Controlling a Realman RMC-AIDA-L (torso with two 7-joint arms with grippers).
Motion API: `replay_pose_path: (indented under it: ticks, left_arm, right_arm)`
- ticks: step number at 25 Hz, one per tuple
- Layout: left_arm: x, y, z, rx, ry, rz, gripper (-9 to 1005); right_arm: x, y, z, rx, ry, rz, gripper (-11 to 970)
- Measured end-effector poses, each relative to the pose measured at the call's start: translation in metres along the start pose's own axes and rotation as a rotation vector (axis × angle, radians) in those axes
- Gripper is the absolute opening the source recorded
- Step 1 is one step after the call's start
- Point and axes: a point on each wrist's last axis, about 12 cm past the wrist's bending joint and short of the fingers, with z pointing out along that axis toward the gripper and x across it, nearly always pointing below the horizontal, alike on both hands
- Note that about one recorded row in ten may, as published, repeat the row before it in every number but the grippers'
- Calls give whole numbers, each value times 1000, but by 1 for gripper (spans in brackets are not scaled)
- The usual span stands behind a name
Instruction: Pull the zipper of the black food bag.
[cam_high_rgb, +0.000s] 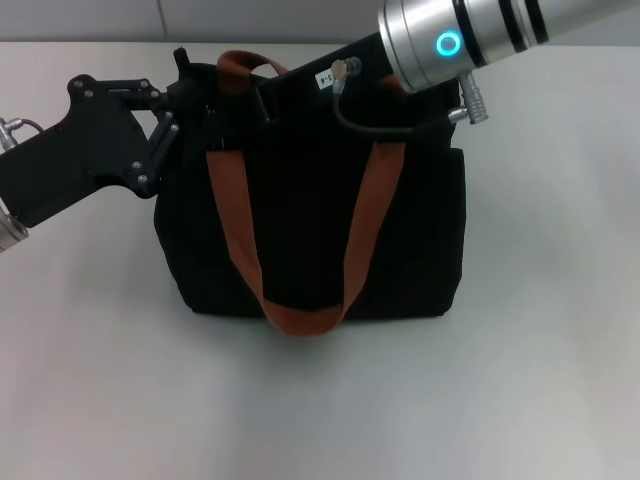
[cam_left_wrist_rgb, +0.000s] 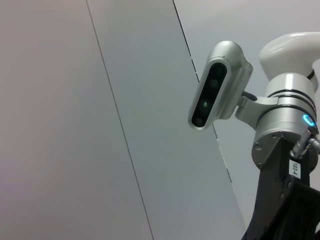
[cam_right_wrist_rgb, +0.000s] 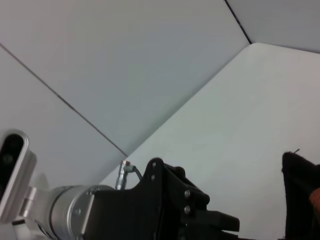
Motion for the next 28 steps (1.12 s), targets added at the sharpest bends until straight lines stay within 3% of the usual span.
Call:
replay_pose_path:
  ticks: [11,17,28]
  left_arm:
    - [1,-1,-3,-5,1,-4,28]
    - [0,-1,-4,-12,-8,-3,28]
    - [-1,1,-6,-25,-10,3,28]
  right_arm:
    - [-3,4,1,67,30,-26,-1]
    - [-5,10,-4,135,47,-33,-2]
    - [-7,9,-10,217,76,12,-1]
